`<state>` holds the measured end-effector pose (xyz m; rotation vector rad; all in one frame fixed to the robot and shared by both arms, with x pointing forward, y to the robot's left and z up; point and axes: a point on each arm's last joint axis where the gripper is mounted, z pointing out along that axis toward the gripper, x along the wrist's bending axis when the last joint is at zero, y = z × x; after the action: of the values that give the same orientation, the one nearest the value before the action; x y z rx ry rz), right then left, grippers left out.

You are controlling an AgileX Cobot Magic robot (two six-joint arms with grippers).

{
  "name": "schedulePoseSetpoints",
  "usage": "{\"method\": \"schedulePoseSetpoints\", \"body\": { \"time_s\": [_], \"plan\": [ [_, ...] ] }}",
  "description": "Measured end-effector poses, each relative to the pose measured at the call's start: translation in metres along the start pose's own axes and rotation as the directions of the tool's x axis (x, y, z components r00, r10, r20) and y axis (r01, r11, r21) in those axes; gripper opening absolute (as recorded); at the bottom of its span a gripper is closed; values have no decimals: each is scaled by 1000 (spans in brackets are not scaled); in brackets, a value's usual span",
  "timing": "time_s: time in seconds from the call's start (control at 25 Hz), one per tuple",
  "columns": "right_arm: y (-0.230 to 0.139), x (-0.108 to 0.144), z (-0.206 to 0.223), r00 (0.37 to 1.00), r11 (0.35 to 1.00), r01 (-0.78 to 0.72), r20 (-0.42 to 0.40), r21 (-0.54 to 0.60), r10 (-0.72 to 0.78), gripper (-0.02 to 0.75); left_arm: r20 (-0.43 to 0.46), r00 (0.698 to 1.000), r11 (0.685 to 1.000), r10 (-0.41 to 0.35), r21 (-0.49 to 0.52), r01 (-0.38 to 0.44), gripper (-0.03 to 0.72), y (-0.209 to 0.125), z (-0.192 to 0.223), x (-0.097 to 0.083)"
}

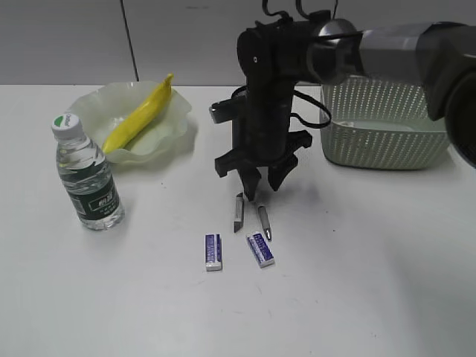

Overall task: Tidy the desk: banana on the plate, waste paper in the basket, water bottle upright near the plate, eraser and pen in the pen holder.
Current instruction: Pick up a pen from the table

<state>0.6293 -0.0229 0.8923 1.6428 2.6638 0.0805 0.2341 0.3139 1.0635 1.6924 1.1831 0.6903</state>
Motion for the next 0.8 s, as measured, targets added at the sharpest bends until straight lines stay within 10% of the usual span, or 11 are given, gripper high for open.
{"method": "schedulePoseSetpoints", "body": {
  "time_s": [0.32,0.48,0.8],
  "plan": [
    [0,0,18,1000,1000,-4,2,26,4,328,-1,1000,1000,1,0,-1,241,0,0,0],
    [0,1,18,1000,1000,-4,1,28,4,118,-1,1000,1000,1,0,-1,241,0,0,0],
    [4,6,-45,999,996,31,-33,-82,-34,113,-1,1000,1000,1,0,-1,241,0,0,0]
  ]
}}
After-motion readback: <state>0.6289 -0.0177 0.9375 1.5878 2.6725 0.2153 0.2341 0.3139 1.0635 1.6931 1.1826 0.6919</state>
